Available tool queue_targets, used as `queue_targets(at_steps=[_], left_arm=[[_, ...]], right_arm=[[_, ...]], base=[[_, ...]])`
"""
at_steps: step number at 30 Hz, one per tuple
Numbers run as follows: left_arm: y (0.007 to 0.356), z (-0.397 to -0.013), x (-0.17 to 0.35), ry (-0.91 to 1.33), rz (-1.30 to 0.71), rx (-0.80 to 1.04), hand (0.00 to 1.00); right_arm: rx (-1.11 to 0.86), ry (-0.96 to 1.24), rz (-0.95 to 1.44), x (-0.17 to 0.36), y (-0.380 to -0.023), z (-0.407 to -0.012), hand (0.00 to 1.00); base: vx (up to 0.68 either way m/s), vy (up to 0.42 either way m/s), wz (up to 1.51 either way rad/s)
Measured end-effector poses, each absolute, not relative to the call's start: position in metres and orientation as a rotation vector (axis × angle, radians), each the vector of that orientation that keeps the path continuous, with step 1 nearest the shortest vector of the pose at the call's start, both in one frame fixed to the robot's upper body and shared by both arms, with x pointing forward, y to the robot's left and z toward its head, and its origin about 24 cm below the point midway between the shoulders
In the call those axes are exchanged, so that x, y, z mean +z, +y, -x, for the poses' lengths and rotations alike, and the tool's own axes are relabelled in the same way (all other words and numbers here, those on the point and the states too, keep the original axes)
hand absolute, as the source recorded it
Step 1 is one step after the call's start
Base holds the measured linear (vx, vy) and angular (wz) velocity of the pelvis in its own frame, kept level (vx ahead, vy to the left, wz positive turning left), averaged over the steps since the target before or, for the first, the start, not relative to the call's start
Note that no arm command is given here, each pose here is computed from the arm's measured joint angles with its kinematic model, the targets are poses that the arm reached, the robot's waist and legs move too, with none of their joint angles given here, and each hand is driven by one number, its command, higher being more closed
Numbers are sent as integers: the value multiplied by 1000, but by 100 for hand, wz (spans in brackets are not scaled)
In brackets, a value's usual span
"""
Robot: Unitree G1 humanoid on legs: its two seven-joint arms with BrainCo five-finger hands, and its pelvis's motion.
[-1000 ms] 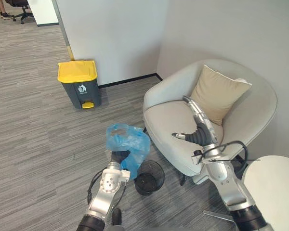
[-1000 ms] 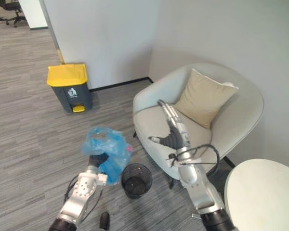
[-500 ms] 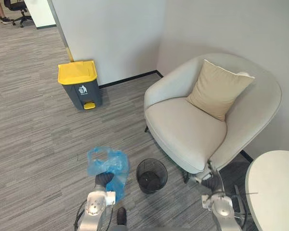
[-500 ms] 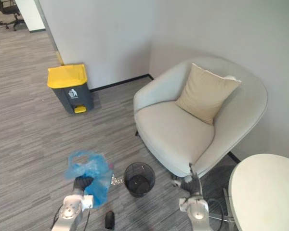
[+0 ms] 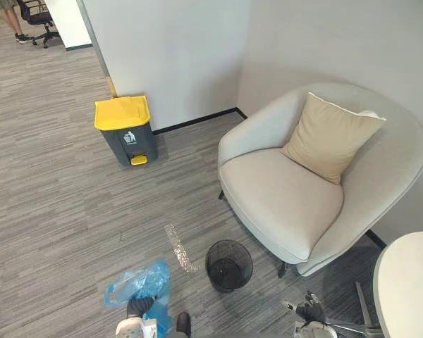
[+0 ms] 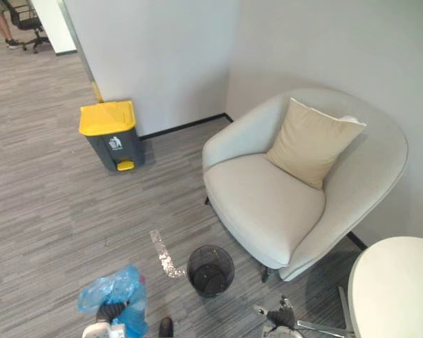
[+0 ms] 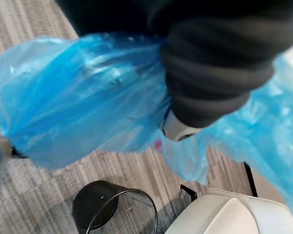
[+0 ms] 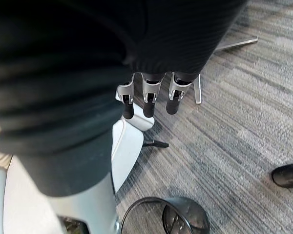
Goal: Gather rubbish on tea table into small bin, then transfer packed bag to large trash can.
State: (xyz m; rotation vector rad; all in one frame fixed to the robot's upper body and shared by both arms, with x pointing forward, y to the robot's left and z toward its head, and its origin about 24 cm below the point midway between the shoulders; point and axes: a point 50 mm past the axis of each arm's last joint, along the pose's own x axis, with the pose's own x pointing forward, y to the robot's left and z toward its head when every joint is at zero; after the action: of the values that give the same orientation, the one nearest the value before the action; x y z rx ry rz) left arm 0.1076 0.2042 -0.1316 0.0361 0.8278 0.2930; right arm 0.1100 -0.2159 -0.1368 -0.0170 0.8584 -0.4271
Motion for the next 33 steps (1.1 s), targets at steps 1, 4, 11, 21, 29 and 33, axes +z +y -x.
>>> queue_targets(at_steps=[1,4,11,21,29,33], left_arm=[[202,-106,-133,838,-29,292,100],[201,-106,-135,845,-28,292,100],[188,-148,-114,688,3,262,100],[164,-178,-102,607,-15,154,100],[188,-166,-110,658,-110,161,100],[182,-160,-114,678,-111,144,100]], right_arm=[[-427,859,16,-137,-215,-110,0],[-425,852,2,-137,-210,-114,0],[-449,808,-49,-132,-201,-130,0],[-474,780,-26,-127,-207,-145,0],[-416,798,16,-128,-201,-162,0],[-428,799,36,-127,-210,-159,0]], base=[[17,-16,22],[5,-16,19],[-38,-7,62],[102,56,64],[74,84,-3],[-1,163,31]])
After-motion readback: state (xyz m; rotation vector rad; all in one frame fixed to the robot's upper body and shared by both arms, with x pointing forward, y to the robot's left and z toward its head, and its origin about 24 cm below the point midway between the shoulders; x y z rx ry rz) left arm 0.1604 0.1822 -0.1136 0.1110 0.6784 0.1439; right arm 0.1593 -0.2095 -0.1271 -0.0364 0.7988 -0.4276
